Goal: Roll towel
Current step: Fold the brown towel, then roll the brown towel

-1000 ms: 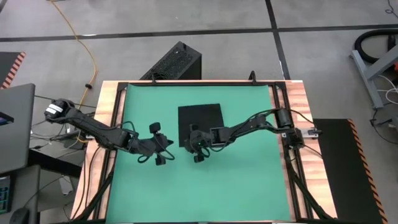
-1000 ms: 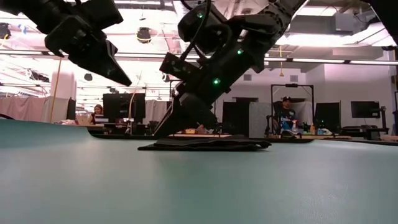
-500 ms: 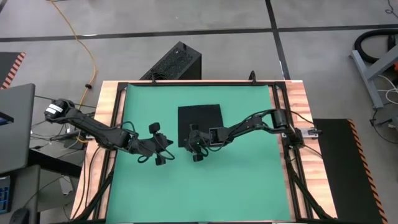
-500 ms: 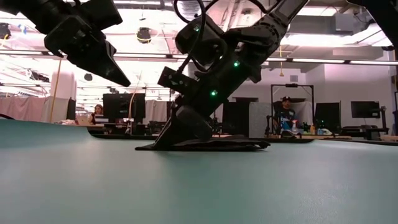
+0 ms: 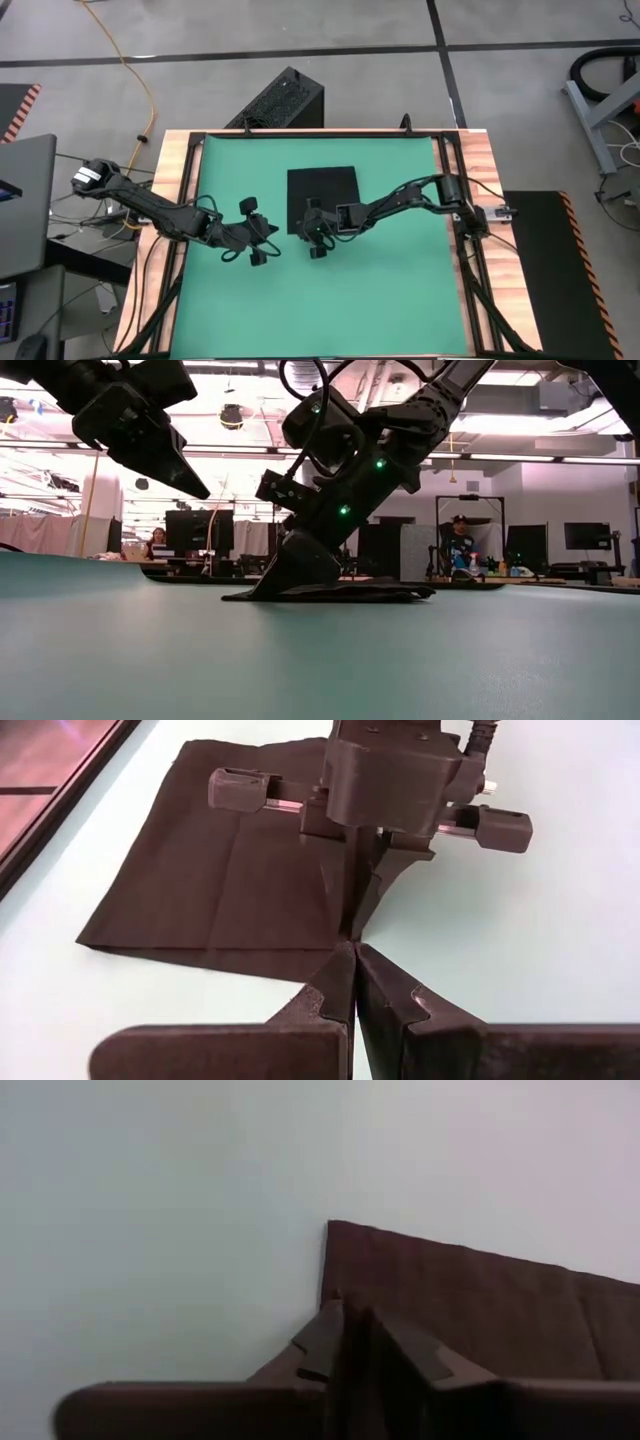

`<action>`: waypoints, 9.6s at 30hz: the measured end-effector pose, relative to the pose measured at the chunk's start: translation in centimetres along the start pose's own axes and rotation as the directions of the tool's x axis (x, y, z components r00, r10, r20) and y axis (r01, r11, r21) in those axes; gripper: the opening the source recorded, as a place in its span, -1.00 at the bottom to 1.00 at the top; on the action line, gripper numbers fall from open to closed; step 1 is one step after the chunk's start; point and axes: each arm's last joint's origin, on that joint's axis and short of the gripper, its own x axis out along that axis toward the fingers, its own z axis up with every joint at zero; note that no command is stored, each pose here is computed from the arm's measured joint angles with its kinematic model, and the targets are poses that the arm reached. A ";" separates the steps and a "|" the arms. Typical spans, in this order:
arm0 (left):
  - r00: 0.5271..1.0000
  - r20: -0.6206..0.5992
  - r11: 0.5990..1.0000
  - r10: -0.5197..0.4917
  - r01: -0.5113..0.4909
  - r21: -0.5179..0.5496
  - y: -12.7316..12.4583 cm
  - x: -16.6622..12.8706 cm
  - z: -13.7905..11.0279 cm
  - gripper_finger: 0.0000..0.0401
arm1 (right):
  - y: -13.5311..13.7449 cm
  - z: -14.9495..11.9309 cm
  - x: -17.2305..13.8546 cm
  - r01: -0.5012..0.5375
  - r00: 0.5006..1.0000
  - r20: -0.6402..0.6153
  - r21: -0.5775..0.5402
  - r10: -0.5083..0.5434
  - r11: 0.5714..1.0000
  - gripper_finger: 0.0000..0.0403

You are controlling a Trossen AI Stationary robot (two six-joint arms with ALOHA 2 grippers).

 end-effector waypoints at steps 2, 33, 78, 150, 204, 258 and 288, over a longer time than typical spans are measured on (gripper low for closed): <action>1.000 0.000 1.000 0.000 0.000 0.000 0.0 0.0 0.0 -1.00 | 0.1 0.0 0.0 -0.001 1.000 0.000 -0.001 0.001 1.000 -0.75; 0.988 -0.140 0.998 0.057 -0.059 -0.006 0.2 0.4 -1.7 -1.00 | -1.3 6.6 -1.9 0.054 0.997 0.052 -0.053 -0.052 0.997 -0.98; 0.992 -0.091 0.986 -0.086 0.071 -0.152 -1.4 6.4 -8.2 -1.00 | -1.1 7.3 -1.8 -0.123 0.985 0.121 -0.034 0.126 0.992 -0.98; 0.999 0.027 0.995 0.042 -0.039 -0.087 9.1 3.8 -3.8 -1.00 | -7.6 2.1 -4.7 -0.200 0.940 -0.284 -0.005 0.191 0.980 -0.14; 0.991 -0.065 0.929 -0.120 0.135 0.346 -6.8 7.0 -1.7 -0.36 | 5.6 -3.5 -12.0 -0.141 0.985 -0.131 -0.220 0.114 0.965 -0.14; 0.974 -0.223 0.930 -0.049 0.125 0.345 -9.2 7.2 -6.0 -0.29 | 3.6 -6.6 -9.9 -0.124 0.982 -0.157 -0.119 0.105 0.985 -0.20; 0.985 -0.163 0.977 -0.053 0.085 0.197 -8.8 5.0 -4.3 -0.99 | 8.0 -5.6 -11.5 -0.172 0.971 -0.131 0.202 0.200 0.964 -0.94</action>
